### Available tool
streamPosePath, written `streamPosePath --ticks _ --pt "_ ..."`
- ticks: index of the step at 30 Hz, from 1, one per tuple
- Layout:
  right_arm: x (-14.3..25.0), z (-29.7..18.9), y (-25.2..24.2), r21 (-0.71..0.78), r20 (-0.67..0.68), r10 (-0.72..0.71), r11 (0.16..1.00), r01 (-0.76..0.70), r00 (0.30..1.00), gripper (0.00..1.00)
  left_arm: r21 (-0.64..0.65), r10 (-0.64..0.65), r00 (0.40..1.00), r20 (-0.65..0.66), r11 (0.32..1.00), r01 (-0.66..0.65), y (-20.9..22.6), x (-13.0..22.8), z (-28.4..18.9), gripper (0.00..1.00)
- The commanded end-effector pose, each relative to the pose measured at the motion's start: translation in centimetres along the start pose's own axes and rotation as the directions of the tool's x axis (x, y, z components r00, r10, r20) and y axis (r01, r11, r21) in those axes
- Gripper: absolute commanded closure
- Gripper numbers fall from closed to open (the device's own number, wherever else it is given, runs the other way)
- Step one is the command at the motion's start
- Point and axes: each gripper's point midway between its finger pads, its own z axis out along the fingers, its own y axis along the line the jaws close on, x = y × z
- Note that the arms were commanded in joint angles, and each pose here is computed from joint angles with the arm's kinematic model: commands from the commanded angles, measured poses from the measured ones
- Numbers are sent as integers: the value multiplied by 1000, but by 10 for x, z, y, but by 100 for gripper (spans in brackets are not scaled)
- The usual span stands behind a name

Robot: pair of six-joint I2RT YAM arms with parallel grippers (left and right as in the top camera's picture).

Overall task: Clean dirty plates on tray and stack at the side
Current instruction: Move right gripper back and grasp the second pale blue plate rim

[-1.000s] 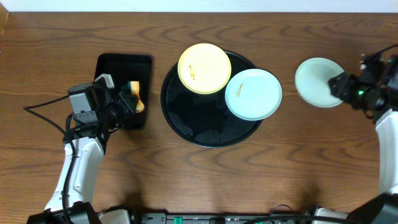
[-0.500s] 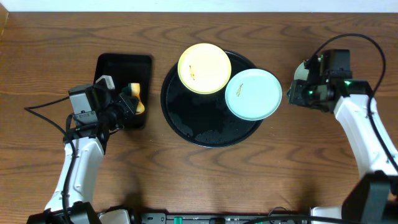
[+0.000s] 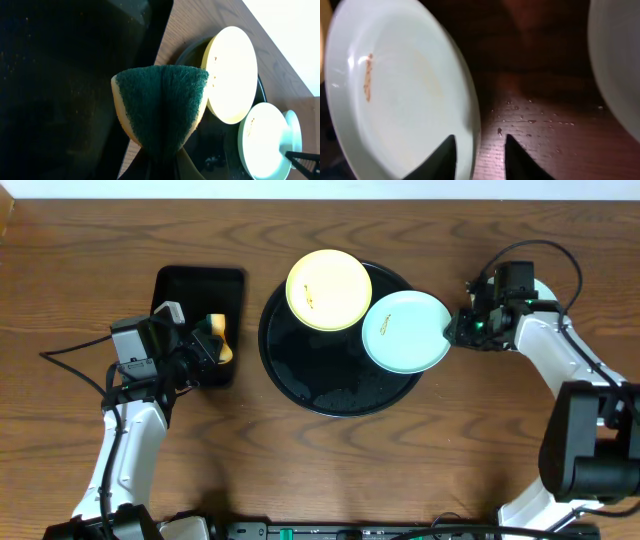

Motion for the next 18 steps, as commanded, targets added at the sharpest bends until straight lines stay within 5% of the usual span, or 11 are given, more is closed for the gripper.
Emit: streamPosePath --ticks 1,4,9,18 --pt "11 15 3 -24 -50 -6 1000 5 999 74 16 30 999 20 999 -30 -7 -11 -3 92" --pt "16 22 2 -31 -75 0 1000 -3 997 78 16 30 999 20 999 -30 -7 -11 -3 92" --pt "-2 12 8 -47 0 -23 999 23 1000 99 16 30 999 21 999 -30 -7 -11 -3 92" --pt "-33 -62 41 -14 200 -136 990 141 970 99 18 53 998 27 998 -53 -8 -13 -3 92"
